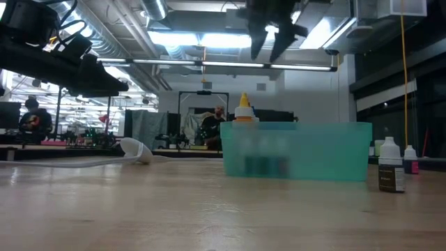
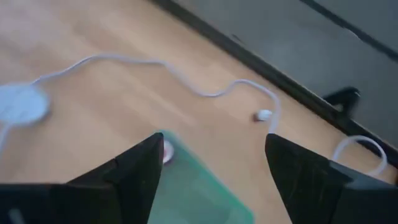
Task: Pick & Place food coloring
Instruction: Put the small black food coloring bottle into the green bin
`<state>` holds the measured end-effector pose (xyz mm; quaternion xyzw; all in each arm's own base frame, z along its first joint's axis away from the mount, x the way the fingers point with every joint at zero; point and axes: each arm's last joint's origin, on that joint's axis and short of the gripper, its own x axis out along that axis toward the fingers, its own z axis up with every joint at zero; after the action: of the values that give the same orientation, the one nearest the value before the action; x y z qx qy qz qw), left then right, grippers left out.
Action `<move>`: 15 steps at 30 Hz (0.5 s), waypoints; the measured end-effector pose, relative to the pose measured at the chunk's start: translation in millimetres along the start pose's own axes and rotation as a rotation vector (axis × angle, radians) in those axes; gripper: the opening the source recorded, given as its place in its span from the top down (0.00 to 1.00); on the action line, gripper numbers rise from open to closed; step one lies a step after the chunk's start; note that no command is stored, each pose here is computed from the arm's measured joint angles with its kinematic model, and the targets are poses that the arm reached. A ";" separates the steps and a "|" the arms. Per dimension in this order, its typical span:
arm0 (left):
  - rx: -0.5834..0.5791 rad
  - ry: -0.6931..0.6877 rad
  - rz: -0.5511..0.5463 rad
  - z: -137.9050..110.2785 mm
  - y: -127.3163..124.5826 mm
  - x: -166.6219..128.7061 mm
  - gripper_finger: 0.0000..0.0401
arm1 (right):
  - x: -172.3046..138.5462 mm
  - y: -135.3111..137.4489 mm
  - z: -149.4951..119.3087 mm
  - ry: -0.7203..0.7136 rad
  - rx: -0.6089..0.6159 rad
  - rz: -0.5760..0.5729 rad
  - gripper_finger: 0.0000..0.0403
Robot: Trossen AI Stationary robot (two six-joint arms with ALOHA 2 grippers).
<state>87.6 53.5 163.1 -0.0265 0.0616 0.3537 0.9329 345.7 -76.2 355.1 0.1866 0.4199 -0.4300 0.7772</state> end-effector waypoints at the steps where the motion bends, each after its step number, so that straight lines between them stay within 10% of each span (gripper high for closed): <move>1: 0.000 0.000 0.000 0.0 0.0 0.0 0.10 | 4.9 -7.7 5.1 0.004 0.029 -0.017 0.31; 15: 0.000 0.000 0.000 0.1 0.0 0.0 0.10 | 70.9 -104.2 33.7 0.198 0.366 -0.133 0.31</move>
<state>87.5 53.5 163.2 -0.0265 0.0615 0.3539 0.9329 296.0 -192.9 324.3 0.3378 0.4205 -0.5287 0.6554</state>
